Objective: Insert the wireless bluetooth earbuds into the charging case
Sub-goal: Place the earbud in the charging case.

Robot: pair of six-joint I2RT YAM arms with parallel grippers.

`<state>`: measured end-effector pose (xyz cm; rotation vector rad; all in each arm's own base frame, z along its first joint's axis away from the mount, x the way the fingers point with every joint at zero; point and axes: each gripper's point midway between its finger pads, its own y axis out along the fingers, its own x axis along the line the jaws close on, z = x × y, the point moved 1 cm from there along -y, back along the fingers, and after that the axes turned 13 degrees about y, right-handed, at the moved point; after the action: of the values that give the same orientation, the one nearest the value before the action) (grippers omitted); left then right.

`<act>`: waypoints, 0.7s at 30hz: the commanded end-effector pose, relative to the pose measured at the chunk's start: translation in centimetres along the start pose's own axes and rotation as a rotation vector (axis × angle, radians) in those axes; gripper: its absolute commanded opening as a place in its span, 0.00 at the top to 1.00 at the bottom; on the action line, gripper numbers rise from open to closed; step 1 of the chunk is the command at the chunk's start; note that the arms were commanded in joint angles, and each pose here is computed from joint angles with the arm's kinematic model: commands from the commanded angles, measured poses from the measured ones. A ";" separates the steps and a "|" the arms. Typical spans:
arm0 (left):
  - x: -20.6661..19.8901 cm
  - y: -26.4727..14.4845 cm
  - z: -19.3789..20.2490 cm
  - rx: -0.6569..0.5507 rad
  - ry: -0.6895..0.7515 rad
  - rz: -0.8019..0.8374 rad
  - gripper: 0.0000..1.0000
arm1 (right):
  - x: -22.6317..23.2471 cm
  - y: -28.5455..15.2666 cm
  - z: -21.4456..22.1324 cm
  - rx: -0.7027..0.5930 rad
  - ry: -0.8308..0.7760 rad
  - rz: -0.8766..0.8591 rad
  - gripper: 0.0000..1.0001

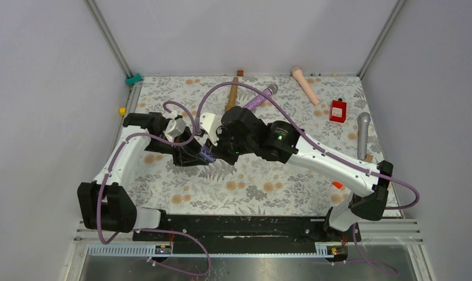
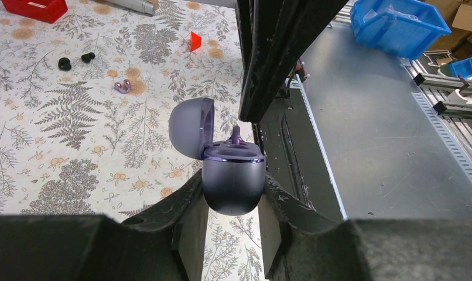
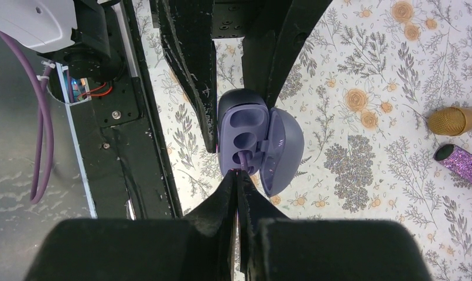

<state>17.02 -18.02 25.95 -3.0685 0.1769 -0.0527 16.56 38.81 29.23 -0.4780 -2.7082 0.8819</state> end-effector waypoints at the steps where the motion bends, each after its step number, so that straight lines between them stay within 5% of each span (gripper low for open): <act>1: -0.6 0.2 -1.4 -0.042 0.015 -0.006 1.00 | -0.4 1.1 0.2 -0.005 -0.001 0.033 0.99; 14: -0.7 0.2 -1.8 -0.049 0.009 -0.008 1.00 | -0.1 1.4 0.4 -0.010 0.005 0.013 1.00; 21: 0.1 0.1 -1.3 -0.041 -0.001 -0.011 1.00 | 0.7 -4.5 -2.0 -0.072 -0.054 -0.001 0.93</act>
<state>17.03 -17.93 25.83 -3.0607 0.1736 -0.0360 16.82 38.63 28.75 -0.5033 -2.7029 0.8962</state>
